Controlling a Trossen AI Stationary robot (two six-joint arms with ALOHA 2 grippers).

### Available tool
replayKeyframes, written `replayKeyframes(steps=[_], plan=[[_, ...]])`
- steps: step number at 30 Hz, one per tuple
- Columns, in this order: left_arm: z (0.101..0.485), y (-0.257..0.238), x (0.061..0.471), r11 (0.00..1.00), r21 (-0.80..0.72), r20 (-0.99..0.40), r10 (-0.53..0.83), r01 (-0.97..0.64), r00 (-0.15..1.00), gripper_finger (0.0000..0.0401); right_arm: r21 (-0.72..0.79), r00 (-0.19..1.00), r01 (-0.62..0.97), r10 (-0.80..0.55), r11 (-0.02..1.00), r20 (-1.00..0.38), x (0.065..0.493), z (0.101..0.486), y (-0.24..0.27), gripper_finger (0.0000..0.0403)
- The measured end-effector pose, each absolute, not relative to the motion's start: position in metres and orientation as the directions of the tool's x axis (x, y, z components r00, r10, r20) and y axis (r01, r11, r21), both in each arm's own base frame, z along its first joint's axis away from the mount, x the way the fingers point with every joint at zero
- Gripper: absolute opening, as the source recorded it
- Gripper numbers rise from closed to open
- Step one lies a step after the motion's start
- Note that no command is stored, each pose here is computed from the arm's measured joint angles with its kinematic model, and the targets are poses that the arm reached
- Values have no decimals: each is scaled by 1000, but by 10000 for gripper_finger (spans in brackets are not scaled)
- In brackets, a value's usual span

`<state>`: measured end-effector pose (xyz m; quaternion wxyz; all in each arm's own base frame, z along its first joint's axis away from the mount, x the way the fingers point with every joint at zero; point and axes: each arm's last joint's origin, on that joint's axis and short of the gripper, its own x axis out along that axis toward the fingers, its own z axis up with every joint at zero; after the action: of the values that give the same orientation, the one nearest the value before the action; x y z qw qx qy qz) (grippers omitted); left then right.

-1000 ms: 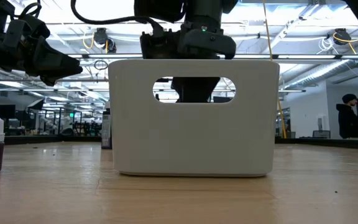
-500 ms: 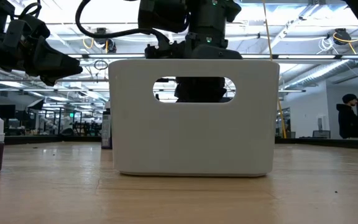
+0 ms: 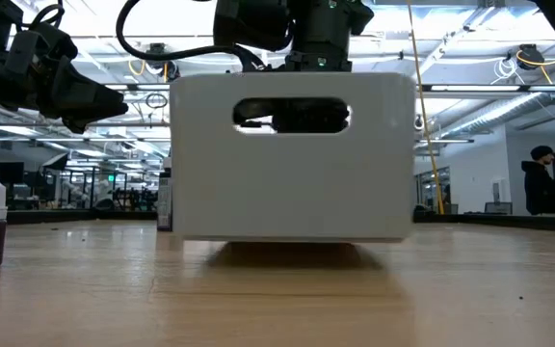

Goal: Pick & Place food coloring
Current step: Put the small orange food coloring bottle into the gray bin, then put the small purple food coloring bottle into the gray bin

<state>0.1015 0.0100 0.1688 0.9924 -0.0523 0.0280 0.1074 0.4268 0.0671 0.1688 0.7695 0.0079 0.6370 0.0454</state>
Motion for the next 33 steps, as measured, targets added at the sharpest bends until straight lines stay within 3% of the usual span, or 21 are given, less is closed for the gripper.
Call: replayKeyframes(steps=[5,13,19,24,33], plan=[[169,10,102,972,-98,-67,210,-216,975,148,75,214,-58,86,995,-973,427,178,72,205],[169,10,101,971,-98,-67,210,-216,975,148,105,280,-7,102,994,-955,417,212,79,201],[169,10,102,972,-99,-63,210,-215,976,147,140,209,177,101,974,-973,379,255,96,200],[169,10,102,972,-99,-62,210,-215,976,148,73,148,367,19,928,-989,334,283,128,201],[169,10,102,972,-99,-61,210,-215,976,147,-43,78,554,-103,831,-992,263,255,169,201]])
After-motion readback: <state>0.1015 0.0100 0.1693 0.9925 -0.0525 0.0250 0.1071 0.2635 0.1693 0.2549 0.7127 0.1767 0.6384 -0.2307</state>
